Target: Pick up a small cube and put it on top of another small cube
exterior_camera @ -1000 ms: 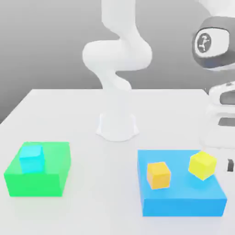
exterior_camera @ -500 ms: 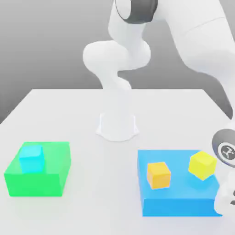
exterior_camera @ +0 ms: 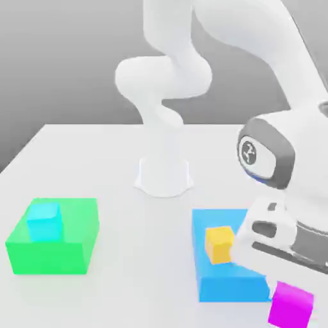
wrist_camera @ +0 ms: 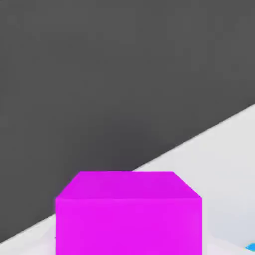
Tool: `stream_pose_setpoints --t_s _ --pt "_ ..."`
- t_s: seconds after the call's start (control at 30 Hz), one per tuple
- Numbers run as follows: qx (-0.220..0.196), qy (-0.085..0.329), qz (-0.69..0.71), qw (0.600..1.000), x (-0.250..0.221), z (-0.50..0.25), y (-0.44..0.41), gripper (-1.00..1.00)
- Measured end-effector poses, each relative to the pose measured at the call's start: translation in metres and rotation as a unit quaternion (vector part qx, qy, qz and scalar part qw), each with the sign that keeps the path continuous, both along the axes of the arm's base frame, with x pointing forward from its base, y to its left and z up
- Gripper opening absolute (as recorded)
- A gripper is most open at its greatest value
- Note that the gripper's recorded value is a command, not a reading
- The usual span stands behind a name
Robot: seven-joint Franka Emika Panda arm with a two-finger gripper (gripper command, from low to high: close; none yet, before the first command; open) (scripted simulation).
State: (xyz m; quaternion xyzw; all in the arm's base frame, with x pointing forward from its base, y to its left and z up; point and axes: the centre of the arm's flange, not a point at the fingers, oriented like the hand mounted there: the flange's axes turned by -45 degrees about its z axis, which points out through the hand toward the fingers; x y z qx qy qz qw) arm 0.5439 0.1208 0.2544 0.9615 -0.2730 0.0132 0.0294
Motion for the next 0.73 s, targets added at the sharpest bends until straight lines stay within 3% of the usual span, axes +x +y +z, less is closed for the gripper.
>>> stream_pose_setpoints --t_s 0.2,0.33,0.47,0.6,0.63,0.73 --pt "-0.006 0.004 -0.076 0.997 -0.035 0.039 -0.160 -1.00" --pt "0.006 0.006 -0.160 0.987 -0.119 0.072 -0.303 -1.00" --pt "0.029 -0.001 -0.193 0.981 -0.194 0.084 -0.358 -1.00" --pt "0.034 -0.003 -0.200 0.979 -0.207 0.039 -0.366 -1.00" --pt "0.033 -0.003 -0.200 0.979 -0.208 0.029 -0.366 1.00" --pt "0.033 -0.003 -0.200 0.979 -0.208 0.029 -0.366 1.00"
